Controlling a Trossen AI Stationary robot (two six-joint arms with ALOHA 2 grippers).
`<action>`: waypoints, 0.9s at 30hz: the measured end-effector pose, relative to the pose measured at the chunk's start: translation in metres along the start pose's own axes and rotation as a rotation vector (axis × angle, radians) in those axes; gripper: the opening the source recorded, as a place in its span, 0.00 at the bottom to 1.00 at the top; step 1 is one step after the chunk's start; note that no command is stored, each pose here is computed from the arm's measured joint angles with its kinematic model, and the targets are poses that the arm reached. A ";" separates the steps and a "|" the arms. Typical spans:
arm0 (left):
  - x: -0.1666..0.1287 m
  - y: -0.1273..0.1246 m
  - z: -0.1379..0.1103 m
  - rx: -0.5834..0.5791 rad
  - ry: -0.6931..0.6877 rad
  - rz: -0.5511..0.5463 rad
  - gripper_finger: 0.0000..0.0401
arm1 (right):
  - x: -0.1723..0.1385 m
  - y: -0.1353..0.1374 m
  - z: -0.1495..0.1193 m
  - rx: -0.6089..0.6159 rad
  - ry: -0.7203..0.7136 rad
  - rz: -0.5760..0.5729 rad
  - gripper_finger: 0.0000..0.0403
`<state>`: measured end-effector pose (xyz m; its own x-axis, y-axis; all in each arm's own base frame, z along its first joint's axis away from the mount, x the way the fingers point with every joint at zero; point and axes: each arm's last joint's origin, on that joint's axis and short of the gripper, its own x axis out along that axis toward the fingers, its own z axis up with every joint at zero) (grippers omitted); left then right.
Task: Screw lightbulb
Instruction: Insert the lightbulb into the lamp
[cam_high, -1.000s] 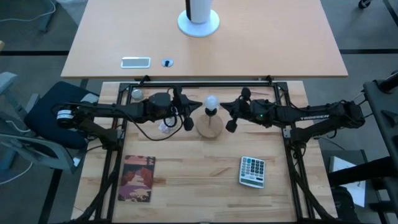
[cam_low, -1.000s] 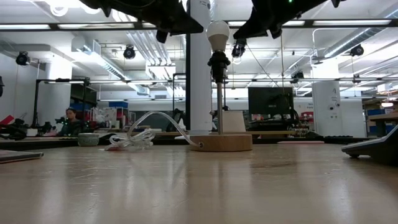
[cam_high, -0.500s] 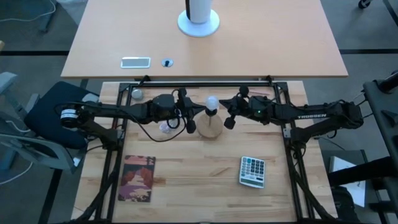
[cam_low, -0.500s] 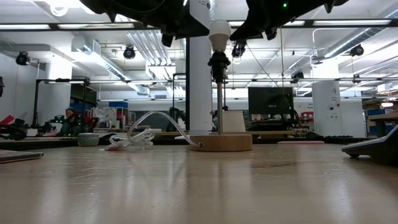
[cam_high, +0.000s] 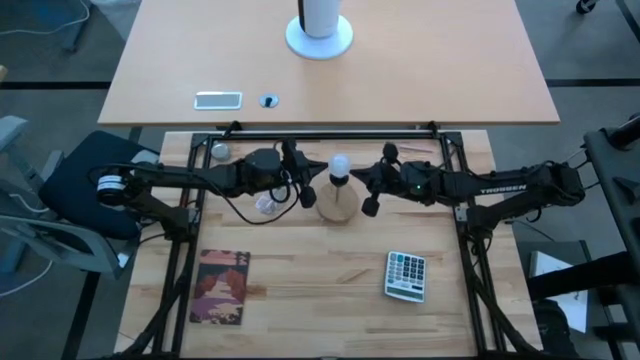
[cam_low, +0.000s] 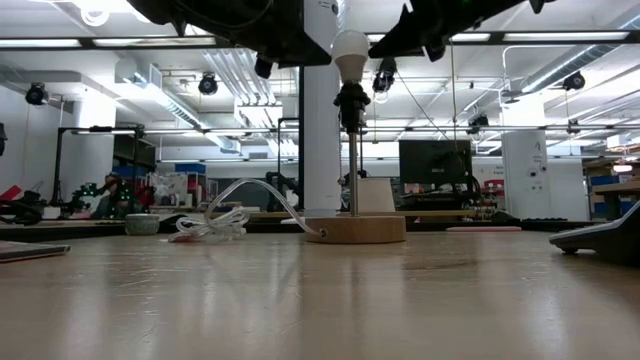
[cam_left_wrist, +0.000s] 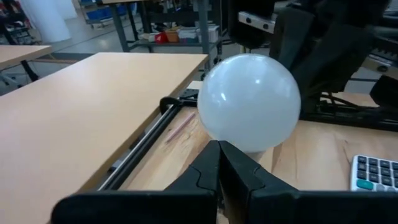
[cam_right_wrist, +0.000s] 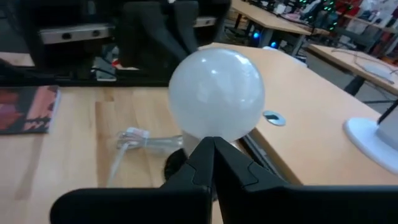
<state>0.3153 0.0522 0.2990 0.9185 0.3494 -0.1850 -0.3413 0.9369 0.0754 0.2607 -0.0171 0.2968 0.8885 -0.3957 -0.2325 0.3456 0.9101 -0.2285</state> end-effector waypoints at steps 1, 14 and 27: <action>0.000 0.000 0.000 0.000 -0.001 -0.003 0.00 | 0.000 0.000 -0.001 0.004 0.006 0.002 0.00; -0.008 0.001 0.001 -0.009 0.040 -0.019 0.00 | -0.003 -0.004 -0.004 0.001 0.062 -0.102 0.00; -0.009 -0.008 0.001 -0.038 0.040 -0.313 0.00 | -0.002 -0.008 -0.002 -0.032 0.041 -0.116 0.00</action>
<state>0.3097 0.0417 0.3010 0.9719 0.0429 -0.2314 -0.0508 0.9983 -0.0279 0.2551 -0.0242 0.2973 0.8297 -0.5033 -0.2415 0.4346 0.8539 -0.2864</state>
